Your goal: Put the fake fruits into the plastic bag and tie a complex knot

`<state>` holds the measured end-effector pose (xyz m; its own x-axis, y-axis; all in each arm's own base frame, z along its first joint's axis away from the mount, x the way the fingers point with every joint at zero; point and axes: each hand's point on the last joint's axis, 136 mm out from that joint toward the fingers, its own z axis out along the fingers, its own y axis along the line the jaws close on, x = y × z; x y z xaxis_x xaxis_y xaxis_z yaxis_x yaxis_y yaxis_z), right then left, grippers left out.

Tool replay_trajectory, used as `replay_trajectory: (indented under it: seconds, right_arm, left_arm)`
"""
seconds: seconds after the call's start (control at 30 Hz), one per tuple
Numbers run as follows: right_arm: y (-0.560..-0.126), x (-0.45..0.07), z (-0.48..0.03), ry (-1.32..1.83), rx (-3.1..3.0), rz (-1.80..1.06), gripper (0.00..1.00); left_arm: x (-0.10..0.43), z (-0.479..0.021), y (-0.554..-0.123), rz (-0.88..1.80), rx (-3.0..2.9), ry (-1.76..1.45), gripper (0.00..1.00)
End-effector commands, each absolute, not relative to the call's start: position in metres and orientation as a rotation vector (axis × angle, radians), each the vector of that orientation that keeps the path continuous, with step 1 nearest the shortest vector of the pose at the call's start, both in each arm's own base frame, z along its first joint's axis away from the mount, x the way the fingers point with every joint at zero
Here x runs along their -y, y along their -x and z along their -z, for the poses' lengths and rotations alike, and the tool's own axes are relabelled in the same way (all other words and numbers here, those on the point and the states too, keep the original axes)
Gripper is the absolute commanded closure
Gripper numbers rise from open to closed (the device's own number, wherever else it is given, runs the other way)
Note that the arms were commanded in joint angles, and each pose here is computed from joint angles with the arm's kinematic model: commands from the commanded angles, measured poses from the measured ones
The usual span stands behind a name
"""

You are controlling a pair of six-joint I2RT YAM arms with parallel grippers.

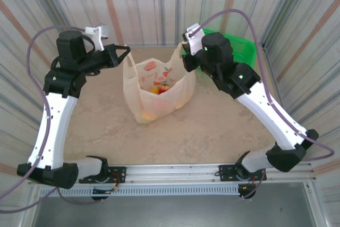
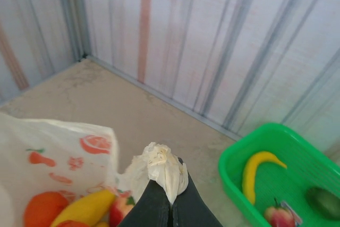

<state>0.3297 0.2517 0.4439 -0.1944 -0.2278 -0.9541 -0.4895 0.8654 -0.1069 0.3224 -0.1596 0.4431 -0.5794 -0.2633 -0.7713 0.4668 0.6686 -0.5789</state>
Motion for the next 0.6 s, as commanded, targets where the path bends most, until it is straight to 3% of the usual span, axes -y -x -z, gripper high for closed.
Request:
replay_trajectory:
  seconds: [0.0,0.3,0.37,0.43,0.47,0.5,0.57]
  right_arm:
    - [-0.315,-0.221,-0.447,0.386,-1.864,-0.246,1.0]
    - [-0.305,-0.209,-0.395,0.371,-2.008,-0.206,1.0]
    - [-0.306,-0.21,-0.385,0.382,-2.044,-0.255,0.96]
    - [-0.303,-0.216,-0.386,0.414,-2.051,-0.334,0.82]
    - [-0.3,-0.22,-0.392,0.44,-2.032,-0.363,0.65]
    - [-0.296,-0.226,-0.398,0.475,-2.012,-0.395,0.55]
    - [-0.288,-0.234,-0.416,0.525,-1.954,-0.448,0.42]
  left_arm:
    - [0.174,-0.477,-0.315,1.128,-1.871,-0.235,0.97]
    - [0.202,-0.463,-0.305,1.297,-1.906,-0.336,0.95]
    - [0.215,-0.453,-0.298,1.358,-1.93,-0.388,0.95]
    - [0.226,-0.443,-0.294,1.393,-1.957,-0.419,0.95]
    - [0.228,-0.438,-0.293,1.397,-1.969,-0.421,0.95]
    - [0.23,-0.433,-0.293,1.396,-1.981,-0.416,0.95]
    - [0.231,-0.429,-0.292,1.404,-1.983,-0.405,0.95]
